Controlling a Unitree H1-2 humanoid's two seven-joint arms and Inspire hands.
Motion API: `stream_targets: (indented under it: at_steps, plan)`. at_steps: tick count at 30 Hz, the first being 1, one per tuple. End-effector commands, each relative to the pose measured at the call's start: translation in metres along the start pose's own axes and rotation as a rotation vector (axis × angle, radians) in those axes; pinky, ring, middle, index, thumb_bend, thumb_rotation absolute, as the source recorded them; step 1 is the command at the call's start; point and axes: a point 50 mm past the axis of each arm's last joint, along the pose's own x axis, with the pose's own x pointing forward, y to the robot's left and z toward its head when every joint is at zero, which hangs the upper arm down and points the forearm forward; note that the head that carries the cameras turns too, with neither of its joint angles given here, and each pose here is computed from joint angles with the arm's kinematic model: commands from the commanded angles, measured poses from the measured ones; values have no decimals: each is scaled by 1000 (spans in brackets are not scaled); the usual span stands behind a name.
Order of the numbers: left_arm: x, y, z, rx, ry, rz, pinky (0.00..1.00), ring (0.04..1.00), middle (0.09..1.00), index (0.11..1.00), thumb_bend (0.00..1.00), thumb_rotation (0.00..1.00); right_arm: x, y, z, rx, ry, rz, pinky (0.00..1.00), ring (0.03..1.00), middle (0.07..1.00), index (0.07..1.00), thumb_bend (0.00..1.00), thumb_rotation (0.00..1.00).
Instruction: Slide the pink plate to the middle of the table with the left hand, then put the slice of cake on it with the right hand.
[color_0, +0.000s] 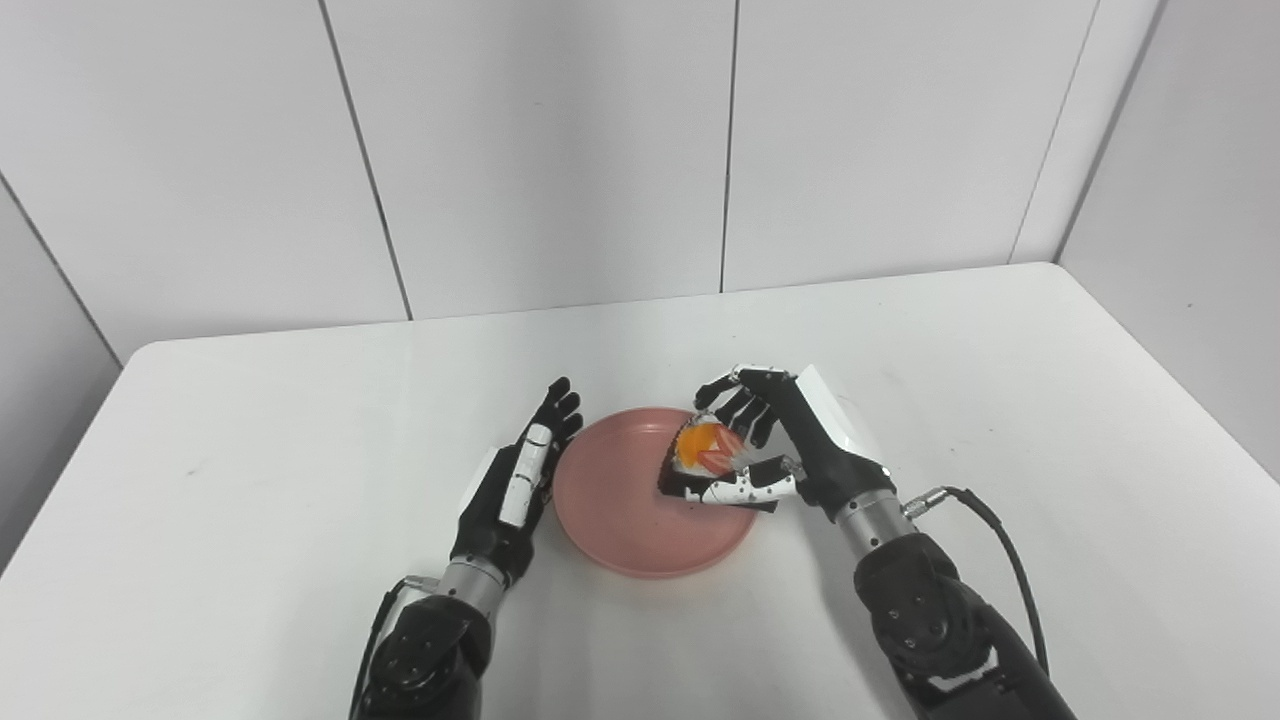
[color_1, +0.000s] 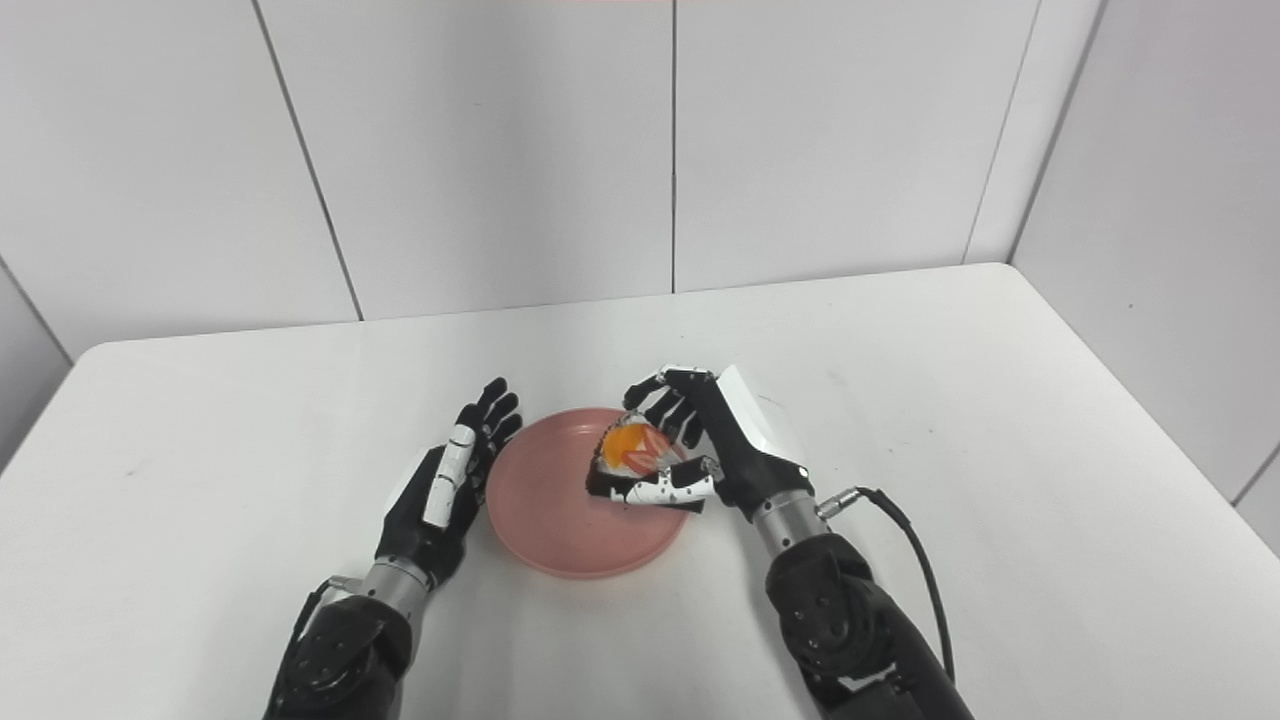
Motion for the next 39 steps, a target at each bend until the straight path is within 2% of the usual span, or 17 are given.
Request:
stream_targets:
  at_steps: [1, 9, 26, 29, 33, 35, 36, 37, 39]
  plan:
    - [-5, -10, -8, -12, 20, 0, 972, 983, 988, 991, 639, 1000, 11, -6, 16, 8, -110, -41, 352, 424, 443, 536, 513, 0]
    - [-4, -15, -7, -11, 28, -6, 989, 993, 996, 999, 642, 1000, 16, 1, 19, 8, -132, -27, 313, 396, 441, 538, 513, 0]
    - [-7, -11, -4, -12, 49, -14, 1000, 1000, 1000, 1000, 651, 1000, 23, 37, -1, -91, -155, 20, 361, 436, 454, 537, 514, 0]
    - [-6, -10, -4, -11, 47, -13, 1000, 1000, 1000, 1000, 660, 1000, 23, 41, -5, -119, -150, 45, 389, 456, 456, 537, 514, 0]
    - [-7, -9, -2, 2, 50, -12, 1000, 999, 999, 1000, 661, 1000, 22, 42, -7, -118, -140, 73, 458, 529, 472, 528, 514, 0]
    - [-7, -9, -2, -4, 50, -12, 1000, 1000, 1000, 1000, 655, 1000, 22, 41, -6, -111, -139, 83, 506, 595, 483, 518, 515, 0]
    - [-7, -9, -2, -7, 47, -13, 1000, 1000, 1000, 1000, 649, 1000, 22, 40, -6, -107, -139, 92, 558, 652, 597, 507, 505, 69]
    - [-7, -9, -2, -8, 46, -14, 1000, 1000, 1000, 1000, 648, 1000, 22, 39, -6, -103, -135, 104, 565, 661, 621, 505, 503, 83]
    - [-7, -8, -1, -6, 43, -13, 1000, 1000, 1000, 1000, 642, 1000, 22, 37, -5, -97, -129, 128, 634, 731, 738, 500, 496, 137]
